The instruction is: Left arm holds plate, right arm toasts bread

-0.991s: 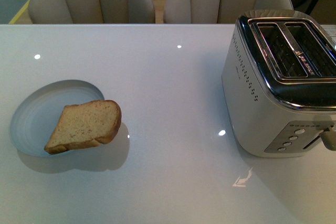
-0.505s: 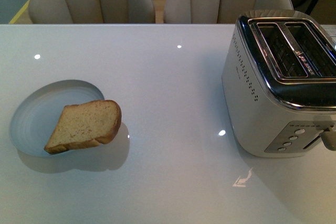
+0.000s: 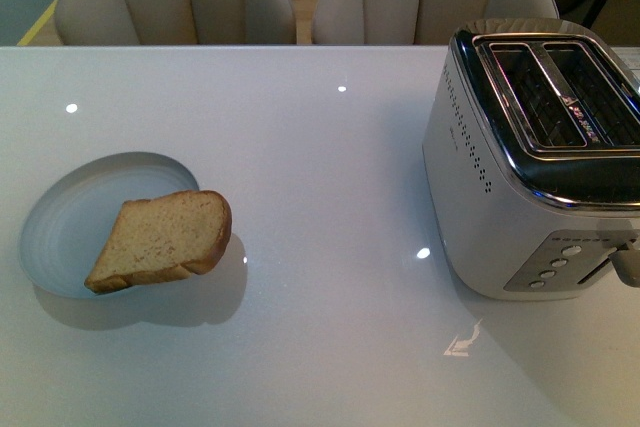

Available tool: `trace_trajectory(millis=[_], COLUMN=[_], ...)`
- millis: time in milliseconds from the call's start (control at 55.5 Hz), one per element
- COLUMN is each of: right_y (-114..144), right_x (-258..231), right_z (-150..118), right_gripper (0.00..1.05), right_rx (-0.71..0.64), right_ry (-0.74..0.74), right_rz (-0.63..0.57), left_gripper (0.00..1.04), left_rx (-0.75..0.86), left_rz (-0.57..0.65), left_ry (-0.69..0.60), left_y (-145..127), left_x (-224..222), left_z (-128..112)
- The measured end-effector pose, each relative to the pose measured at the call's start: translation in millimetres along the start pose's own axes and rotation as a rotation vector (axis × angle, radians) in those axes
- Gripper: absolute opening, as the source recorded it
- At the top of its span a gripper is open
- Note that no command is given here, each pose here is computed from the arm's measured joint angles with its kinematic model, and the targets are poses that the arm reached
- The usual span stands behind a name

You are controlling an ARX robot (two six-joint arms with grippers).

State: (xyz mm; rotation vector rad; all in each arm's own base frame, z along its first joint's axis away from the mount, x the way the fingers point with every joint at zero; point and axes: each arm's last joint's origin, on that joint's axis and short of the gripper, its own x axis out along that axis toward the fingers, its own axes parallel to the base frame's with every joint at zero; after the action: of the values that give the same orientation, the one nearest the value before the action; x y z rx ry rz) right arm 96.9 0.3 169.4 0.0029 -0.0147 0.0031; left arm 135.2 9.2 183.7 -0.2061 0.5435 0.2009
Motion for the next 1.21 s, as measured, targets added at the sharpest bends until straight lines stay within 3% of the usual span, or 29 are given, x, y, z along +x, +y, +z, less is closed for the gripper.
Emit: trace_trajectory(millis=[198, 342, 757, 1208], right_y=[0, 0, 0, 0], right_x=[0, 0, 0, 0], right_z=[0, 0, 0, 0], right_gripper=[0.96, 0.96, 0.96, 0.96], right_rx=[0.000, 0.000, 0.000, 0.000], right_ry=[0.000, 0.000, 0.000, 0.000], right_rz=[0.000, 0.000, 0.000, 0.000], left_gripper=[0.97, 0.97, 0.97, 0.97], left_rx=[-0.086, -0.150, -0.342, -0.338], left_rz=[-0.032, -0.015, 0.088, 0.132], left_ry=[0.071, 0.137, 0.359, 0.481], left_y=[19, 30, 48, 38], left_x=[68, 113, 198, 262], left_z=[20, 16, -37, -73])
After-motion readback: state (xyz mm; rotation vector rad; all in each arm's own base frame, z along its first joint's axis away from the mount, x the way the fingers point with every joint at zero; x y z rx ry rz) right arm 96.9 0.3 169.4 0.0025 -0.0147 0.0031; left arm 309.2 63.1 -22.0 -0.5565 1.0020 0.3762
